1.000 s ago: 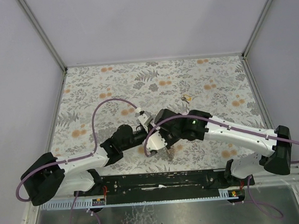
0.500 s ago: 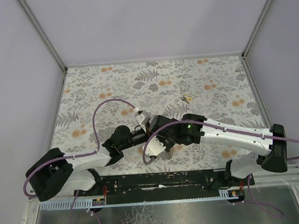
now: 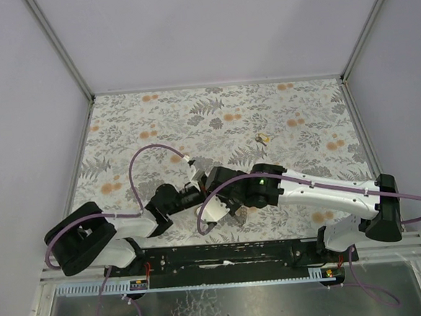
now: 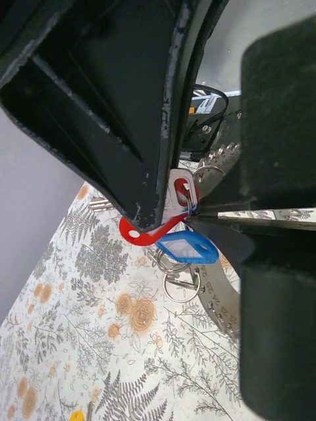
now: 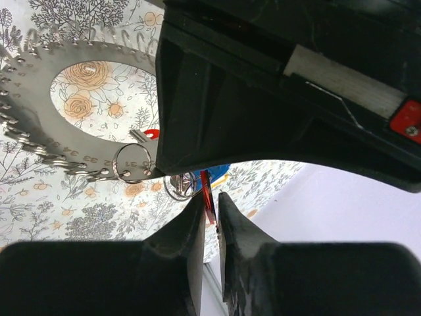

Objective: Remove the keys from the keyring
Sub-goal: Remove the key from the keyring.

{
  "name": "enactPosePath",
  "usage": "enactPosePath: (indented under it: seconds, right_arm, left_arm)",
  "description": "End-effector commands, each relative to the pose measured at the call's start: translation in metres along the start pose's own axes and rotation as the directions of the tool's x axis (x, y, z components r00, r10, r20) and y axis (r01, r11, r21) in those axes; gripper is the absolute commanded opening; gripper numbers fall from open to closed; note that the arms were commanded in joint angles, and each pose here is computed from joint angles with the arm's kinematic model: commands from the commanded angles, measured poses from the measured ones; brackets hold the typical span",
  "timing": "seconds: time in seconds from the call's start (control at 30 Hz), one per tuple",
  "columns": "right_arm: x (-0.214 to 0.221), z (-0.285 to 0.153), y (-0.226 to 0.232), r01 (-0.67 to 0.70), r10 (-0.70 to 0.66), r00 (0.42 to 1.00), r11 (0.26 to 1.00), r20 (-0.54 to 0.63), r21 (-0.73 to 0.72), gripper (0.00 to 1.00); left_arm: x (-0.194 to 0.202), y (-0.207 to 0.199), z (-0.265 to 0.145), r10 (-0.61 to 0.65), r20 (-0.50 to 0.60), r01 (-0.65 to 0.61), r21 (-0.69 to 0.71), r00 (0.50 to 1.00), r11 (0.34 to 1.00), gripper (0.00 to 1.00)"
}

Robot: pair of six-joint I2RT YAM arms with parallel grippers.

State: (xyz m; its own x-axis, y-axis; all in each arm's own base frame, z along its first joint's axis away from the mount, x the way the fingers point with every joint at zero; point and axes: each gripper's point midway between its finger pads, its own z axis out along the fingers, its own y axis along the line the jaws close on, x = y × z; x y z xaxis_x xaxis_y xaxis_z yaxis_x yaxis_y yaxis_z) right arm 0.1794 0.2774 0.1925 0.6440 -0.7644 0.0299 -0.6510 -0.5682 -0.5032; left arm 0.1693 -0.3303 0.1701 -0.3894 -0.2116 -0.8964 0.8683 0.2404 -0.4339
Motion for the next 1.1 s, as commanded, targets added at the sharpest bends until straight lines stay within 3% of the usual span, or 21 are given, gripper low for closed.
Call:
enactPosePath:
  seconds: [0.0,0.3,0.5,0.7,0.87,0.97,1.07]
  right_arm:
    - [-0.023,-0.017,-0.034,-0.058,0.046,0.994,0.991,0.098,0.123,0.21]
    - [-0.021,-0.027,-0.034,-0.083,0.068,0.991,0.988,0.115,0.127,0.31]
    - [-0.024,-0.032,-0.031,-0.070,0.055,0.988,0.992,0.142,0.103,0.50]
    - [-0.031,-0.035,-0.036,-0.068,0.051,0.984,0.993,0.172,0.097,0.60]
    - [-0.039,-0.041,-0.031,-0.083,0.070,0.974,0.995,0.218,0.053,0.75]
    - [-0.041,-0.049,-0.032,-0.172,0.160,0.955,0.985,0.250,0.025,0.78]
    - [-0.031,-0.060,-0.039,-0.333,0.336,0.887,0.941,0.318,-0.064,0.78]
  left_arm:
    - [-0.030,-0.025,0.000,0.098,0.134,-0.114,0.119,0.986,0.986,0.00]
    - [-0.030,-0.022,-0.003,0.105,0.175,-0.126,0.113,0.979,0.986,0.00]
    - [-0.034,-0.021,0.001,0.113,0.207,-0.140,0.117,0.972,0.983,0.00]
    - [-0.035,-0.020,0.006,0.124,0.210,-0.152,0.122,0.970,0.981,0.00]
    - [-0.036,-0.020,0.005,0.138,0.215,-0.166,0.120,0.967,0.979,0.00]
    - [-0.038,-0.019,0.004,0.150,0.222,-0.178,0.114,0.963,0.977,0.00]
    - [-0.041,-0.019,0.002,0.163,0.230,-0.192,0.110,0.959,0.975,0.00]
